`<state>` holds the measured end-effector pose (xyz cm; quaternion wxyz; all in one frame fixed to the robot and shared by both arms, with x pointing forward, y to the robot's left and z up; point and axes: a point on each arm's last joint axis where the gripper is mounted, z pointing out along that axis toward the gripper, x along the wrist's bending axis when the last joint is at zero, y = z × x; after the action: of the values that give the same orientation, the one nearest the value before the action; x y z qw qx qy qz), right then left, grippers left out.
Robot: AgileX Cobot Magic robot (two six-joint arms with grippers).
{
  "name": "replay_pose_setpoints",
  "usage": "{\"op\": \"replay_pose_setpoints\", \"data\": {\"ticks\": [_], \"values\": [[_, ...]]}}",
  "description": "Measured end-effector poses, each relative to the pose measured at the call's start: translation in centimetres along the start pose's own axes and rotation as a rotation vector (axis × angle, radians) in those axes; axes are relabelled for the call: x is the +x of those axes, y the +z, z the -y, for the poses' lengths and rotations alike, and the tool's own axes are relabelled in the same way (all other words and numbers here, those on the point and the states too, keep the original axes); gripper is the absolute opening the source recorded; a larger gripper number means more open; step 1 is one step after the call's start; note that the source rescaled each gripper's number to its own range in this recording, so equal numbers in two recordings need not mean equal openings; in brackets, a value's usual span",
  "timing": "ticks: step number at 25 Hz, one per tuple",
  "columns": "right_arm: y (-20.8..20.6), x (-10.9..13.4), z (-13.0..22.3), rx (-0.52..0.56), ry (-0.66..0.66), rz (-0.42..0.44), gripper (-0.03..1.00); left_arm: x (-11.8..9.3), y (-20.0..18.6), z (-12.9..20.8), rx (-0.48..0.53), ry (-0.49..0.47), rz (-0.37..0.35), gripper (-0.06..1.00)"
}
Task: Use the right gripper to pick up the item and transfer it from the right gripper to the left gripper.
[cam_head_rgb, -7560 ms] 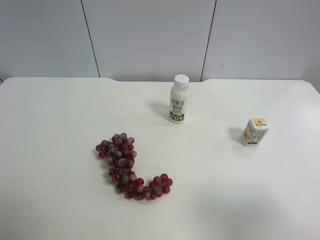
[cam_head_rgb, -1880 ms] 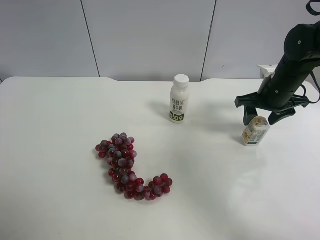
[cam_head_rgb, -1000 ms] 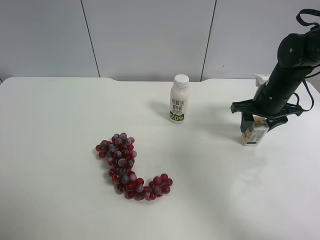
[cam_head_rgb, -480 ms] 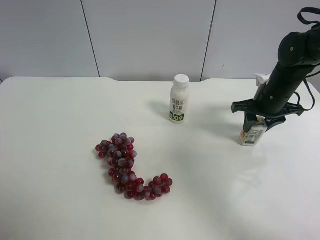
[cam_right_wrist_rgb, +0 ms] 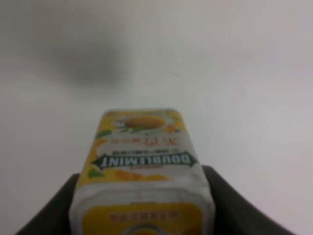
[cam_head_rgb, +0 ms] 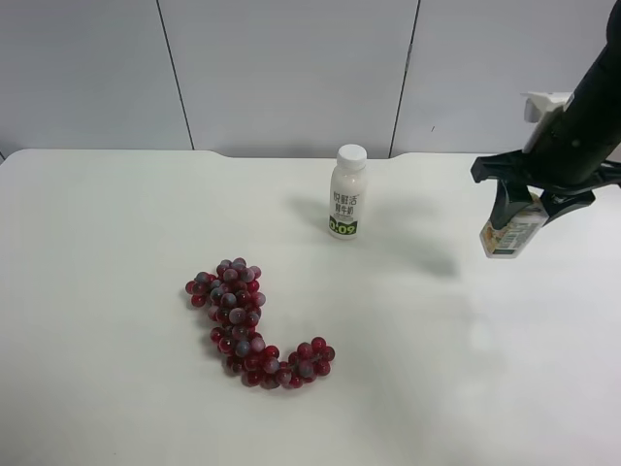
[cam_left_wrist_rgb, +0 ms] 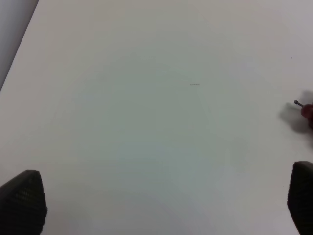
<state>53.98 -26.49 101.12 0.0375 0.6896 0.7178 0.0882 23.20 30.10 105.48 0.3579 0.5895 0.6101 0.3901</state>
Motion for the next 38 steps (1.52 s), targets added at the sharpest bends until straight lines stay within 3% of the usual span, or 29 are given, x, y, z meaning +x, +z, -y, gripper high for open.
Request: {"op": "replay_pose_setpoints", "data": {"ticks": [8,12,18,25,32,38], "values": [[-3.2,6.0,1.7,-0.082,-0.213,-0.153,0.01,0.0,0.6,-0.3,0.044,0.013,0.001,1.00],[-3.7,8.9,2.3,-0.091,-0.304,-0.259,0.01,-0.3,1.5,-0.7,0.105,0.039,0.045,1.00],[-5.4,12.4,2.5,-0.145,-0.397,-0.399,0.01,-1.4,2.3,-1.4,0.157,0.113,0.229,0.99],[-6.3,15.6,3.3,-0.175,-0.455,-0.559,0.01,-2.4,2.5,-3.2,0.159,0.273,0.418,0.92],[-6.3,17.7,4.3,-0.159,-0.477,-0.636,0.01,-3.8,3.6,-5.0,0.165,0.438,0.567,0.91],[-6.2,19.0,4.9,-0.134,-0.484,-0.683,0.01,-5.6,5.7,-5.8,0.193,0.577,0.645,0.91]]}}
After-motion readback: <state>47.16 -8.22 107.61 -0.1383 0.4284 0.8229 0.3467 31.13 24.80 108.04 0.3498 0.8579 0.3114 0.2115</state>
